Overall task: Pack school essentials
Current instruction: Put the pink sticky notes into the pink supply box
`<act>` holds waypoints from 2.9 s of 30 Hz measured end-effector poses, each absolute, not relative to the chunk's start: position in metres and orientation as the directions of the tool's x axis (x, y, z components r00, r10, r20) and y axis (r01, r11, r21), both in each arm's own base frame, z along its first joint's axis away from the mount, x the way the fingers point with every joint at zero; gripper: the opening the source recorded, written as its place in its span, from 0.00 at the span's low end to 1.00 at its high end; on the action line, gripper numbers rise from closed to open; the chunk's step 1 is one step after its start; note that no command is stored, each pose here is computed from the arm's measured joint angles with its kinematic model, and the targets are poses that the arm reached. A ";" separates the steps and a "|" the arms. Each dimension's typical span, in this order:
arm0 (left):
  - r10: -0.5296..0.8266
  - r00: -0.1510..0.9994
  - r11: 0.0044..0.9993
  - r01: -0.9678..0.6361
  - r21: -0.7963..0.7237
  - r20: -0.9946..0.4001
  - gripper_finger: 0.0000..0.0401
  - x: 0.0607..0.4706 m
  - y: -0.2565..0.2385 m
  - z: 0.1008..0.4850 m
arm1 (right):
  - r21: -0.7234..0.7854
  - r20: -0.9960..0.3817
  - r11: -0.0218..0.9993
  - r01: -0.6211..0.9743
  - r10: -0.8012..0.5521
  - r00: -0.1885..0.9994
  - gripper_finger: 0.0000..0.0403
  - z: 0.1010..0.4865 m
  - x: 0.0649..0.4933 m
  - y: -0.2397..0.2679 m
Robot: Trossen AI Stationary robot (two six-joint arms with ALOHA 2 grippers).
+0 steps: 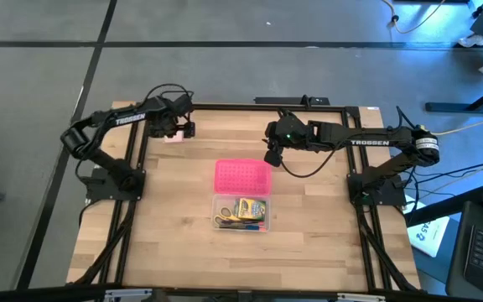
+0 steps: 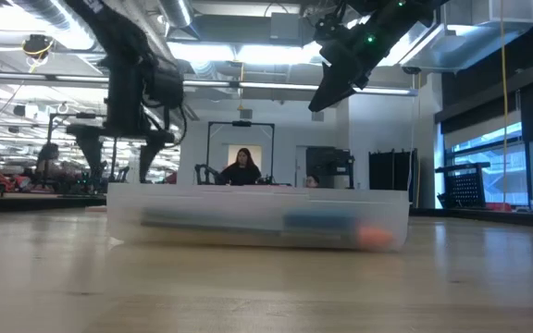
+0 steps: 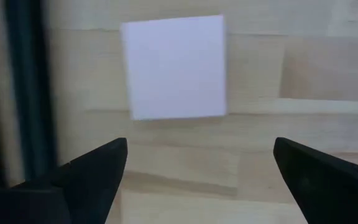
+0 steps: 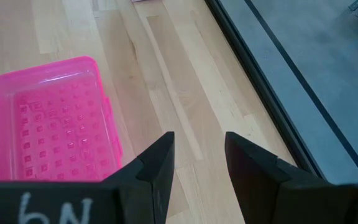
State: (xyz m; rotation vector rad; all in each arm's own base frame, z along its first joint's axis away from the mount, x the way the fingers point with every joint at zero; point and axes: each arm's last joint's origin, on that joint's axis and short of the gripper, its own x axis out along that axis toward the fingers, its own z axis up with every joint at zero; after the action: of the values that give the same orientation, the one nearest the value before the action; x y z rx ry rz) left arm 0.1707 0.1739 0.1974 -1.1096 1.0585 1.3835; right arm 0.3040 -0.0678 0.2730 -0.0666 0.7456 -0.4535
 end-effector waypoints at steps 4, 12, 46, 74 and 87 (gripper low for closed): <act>0.130 0.029 -0.040 -0.999 -0.035 -0.991 1.00 0.169 0.188 0.188 | -0.217 -0.640 0.901 0.375 -0.421 0.643 0.36 0.273 0.304 -0.068; 0.131 0.022 -0.069 -0.997 -0.031 -0.991 0.99 0.165 0.195 0.186 | -0.218 -0.640 0.902 0.374 -0.421 0.642 0.36 0.273 0.304 -0.068; 0.231 -0.007 -0.151 -0.988 -0.029 -0.973 0.99 0.142 0.199 0.149 | -0.217 -0.640 0.901 0.374 -0.421 0.642 0.36 0.273 0.304 -0.068; 0.256 -0.024 -0.145 -0.989 -0.014 -0.966 0.99 0.146 0.199 0.146 | -0.218 -0.640 0.902 0.373 -0.421 0.643 0.36 0.273 0.304 -0.068; 0.200 -0.044 -0.163 -0.987 0.011 -0.979 0.99 0.149 0.204 0.129 | -0.217 -0.640 0.902 0.374 -0.421 0.643 0.36 0.273 0.304 -0.068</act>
State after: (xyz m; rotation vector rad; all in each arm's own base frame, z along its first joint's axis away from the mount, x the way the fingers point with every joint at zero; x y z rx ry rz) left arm 0.1494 0.2036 0.1288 -1.1563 0.9945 1.4365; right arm 0.3041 -0.0677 0.2729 -0.0663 0.7461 -0.4534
